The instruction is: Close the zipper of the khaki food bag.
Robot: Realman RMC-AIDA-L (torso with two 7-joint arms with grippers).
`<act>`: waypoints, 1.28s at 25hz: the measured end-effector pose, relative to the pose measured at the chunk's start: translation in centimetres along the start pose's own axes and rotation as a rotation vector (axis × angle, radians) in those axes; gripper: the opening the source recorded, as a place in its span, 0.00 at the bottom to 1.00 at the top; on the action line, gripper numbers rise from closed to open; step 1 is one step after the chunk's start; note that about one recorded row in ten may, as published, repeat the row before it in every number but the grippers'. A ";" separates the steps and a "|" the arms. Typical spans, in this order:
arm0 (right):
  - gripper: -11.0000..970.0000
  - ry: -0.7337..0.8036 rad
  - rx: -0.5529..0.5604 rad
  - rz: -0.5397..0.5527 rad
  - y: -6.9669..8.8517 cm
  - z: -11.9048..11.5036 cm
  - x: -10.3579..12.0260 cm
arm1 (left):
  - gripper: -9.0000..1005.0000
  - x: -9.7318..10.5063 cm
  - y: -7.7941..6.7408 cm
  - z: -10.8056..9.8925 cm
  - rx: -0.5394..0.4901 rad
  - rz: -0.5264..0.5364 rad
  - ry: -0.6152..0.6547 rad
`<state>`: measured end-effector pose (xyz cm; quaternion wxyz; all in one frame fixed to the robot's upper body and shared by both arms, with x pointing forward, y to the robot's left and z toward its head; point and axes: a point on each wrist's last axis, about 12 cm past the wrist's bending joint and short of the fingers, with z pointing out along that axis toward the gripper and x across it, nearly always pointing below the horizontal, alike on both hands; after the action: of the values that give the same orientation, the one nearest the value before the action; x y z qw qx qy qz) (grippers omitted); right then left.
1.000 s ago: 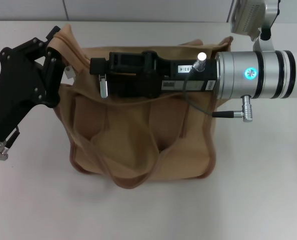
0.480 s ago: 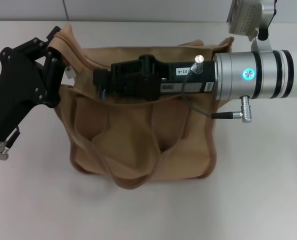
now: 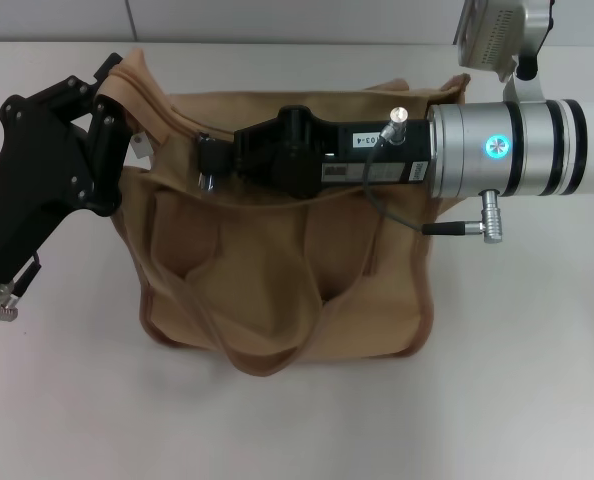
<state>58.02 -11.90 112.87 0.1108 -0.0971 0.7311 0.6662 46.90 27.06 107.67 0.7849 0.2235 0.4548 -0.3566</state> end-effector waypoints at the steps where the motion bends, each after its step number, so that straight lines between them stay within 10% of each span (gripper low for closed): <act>1: 0.05 0.000 0.000 0.000 0.0 0.0 0.0 | 0.07 0.0 0.0 0.0 0.000 0.000 0.000; 12: 0.01 -0.043 -0.013 0.005 -0.6 -1.8 0.5 | 0.07 -0.2 0.1 -0.5 -0.033 0.015 -0.004; 32: 0.01 -0.274 -0.110 0.130 -2.5 -11.9 4.9 | 0.08 -0.4 1.1 -1.8 -0.146 0.048 0.010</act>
<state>53.67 -23.92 110.09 0.1606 0.0364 0.6762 0.7181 46.57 29.10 107.22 0.8052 0.1782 0.4780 -0.3022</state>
